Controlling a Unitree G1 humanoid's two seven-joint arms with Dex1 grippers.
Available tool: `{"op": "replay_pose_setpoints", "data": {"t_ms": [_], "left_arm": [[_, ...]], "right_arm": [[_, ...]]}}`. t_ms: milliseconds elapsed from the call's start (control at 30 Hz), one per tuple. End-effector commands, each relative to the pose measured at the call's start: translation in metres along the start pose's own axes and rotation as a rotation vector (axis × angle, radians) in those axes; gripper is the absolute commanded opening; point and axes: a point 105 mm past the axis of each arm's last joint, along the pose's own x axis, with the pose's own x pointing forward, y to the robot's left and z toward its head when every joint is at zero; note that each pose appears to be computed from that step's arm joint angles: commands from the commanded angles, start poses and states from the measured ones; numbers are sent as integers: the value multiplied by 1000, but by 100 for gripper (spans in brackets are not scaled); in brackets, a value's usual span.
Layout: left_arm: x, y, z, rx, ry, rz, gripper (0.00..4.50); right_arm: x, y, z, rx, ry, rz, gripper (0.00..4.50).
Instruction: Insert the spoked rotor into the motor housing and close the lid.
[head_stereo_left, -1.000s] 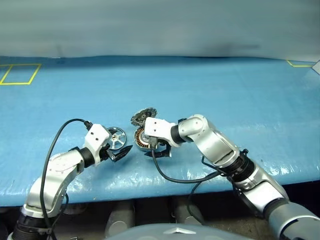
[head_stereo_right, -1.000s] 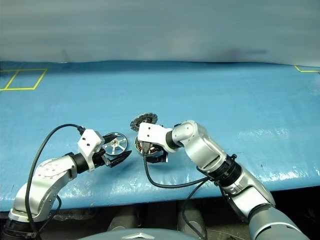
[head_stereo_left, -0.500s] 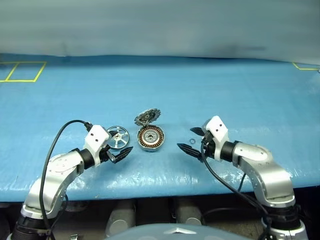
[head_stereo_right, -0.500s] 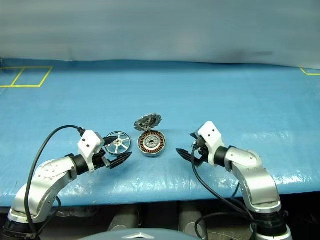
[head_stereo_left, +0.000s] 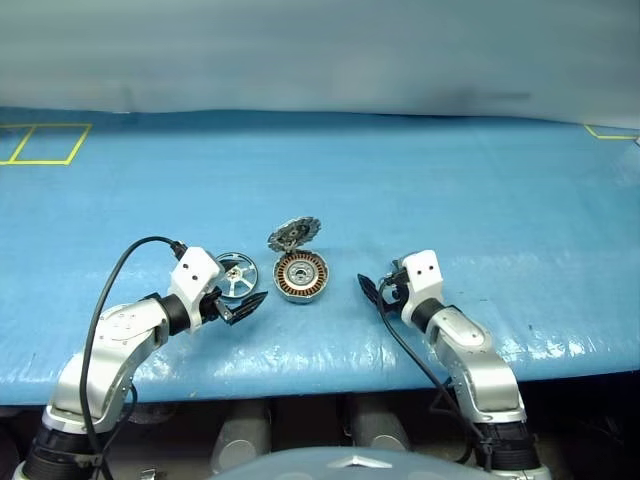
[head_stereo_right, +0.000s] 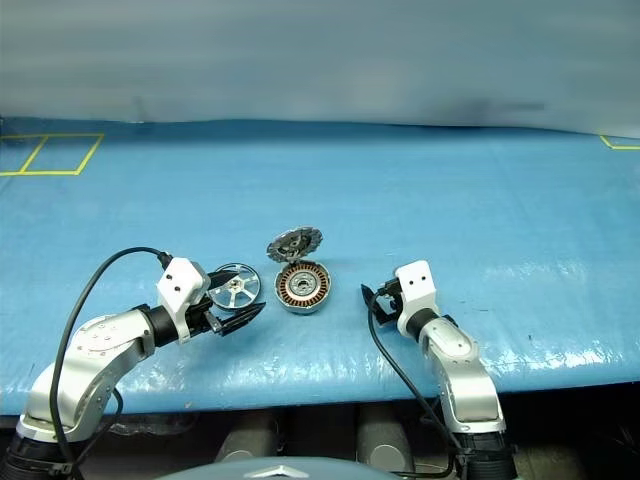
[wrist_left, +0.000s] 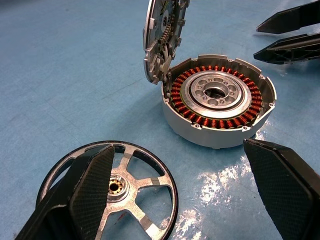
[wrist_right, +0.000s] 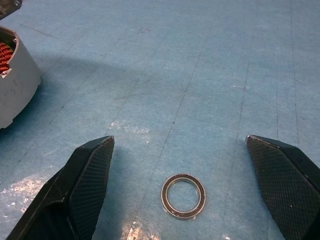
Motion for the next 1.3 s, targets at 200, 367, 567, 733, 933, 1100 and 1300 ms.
{"op": "replay_pose_setpoints", "data": {"t_ms": [200,367,567,733,933,1100,1300], "left_arm": [[-2,1,5,21,-14,2,450],[-2,1,6,24,-14,-3,450],[-1,1,7,26,-15,-4,450],[-4,2,5,22,-12,8,450],[-8,1,3,12,-10,27,450],[-10,0,2,8,-15,41,450],[-11,-1,2,5,-17,50,450]], "right_arm": [[-13,-2,-14,8,37,-15,445],[-13,-2,-17,11,53,-31,325],[-8,4,-11,15,39,-14,122],[-6,24,12,-56,4,83,68],[-2,50,65,-141,-107,186,68],[1,73,92,-174,-167,275,68],[7,103,86,-182,-138,393,68]]}}
